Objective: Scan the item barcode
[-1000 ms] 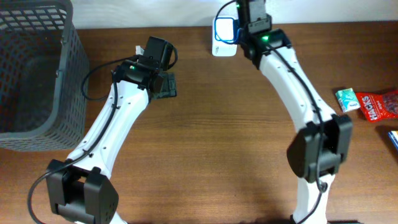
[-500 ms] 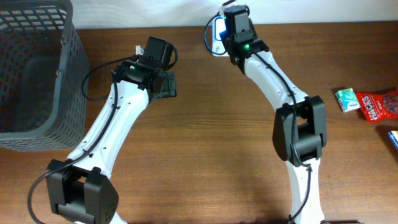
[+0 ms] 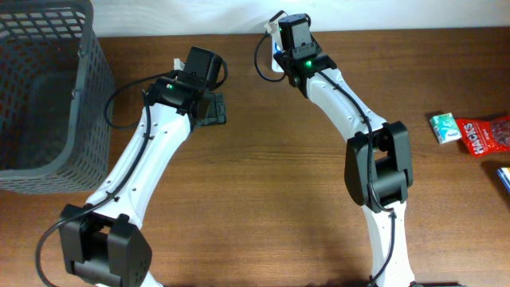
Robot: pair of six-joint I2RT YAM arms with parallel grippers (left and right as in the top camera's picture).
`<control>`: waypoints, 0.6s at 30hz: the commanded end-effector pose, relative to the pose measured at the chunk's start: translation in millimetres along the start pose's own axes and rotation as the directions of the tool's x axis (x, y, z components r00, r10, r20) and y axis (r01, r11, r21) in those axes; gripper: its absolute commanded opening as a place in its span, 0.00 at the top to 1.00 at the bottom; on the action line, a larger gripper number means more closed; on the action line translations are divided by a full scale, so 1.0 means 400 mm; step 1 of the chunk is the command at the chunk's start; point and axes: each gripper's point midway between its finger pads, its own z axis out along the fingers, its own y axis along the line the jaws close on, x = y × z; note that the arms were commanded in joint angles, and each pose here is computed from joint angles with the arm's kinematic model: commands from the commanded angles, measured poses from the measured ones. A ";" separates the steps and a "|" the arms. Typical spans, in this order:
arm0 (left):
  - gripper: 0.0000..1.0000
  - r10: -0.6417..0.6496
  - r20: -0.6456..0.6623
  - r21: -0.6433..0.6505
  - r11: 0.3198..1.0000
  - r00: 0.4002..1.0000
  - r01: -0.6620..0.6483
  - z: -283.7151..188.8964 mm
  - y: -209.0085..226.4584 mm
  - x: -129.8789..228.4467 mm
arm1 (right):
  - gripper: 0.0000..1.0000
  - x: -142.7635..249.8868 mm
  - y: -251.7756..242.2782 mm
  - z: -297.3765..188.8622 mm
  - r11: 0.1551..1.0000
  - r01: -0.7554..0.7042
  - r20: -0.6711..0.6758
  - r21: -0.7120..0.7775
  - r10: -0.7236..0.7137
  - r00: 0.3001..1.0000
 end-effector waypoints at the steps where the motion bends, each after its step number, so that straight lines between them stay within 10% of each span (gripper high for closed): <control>1: 0.01 0.002 -0.004 -0.017 1.000 1.000 -0.002 0.007 0.005 0.003 | 0.96 0.008 -0.027 -0.002 0.997 0.009 -0.029 0.070 -0.007 1.000; 18: 0.01 0.002 -0.004 -0.016 1.000 1.000 -0.002 0.007 0.005 0.003 | 0.96 0.245 -0.477 -0.125 0.771 -0.117 -0.233 0.626 0.328 0.916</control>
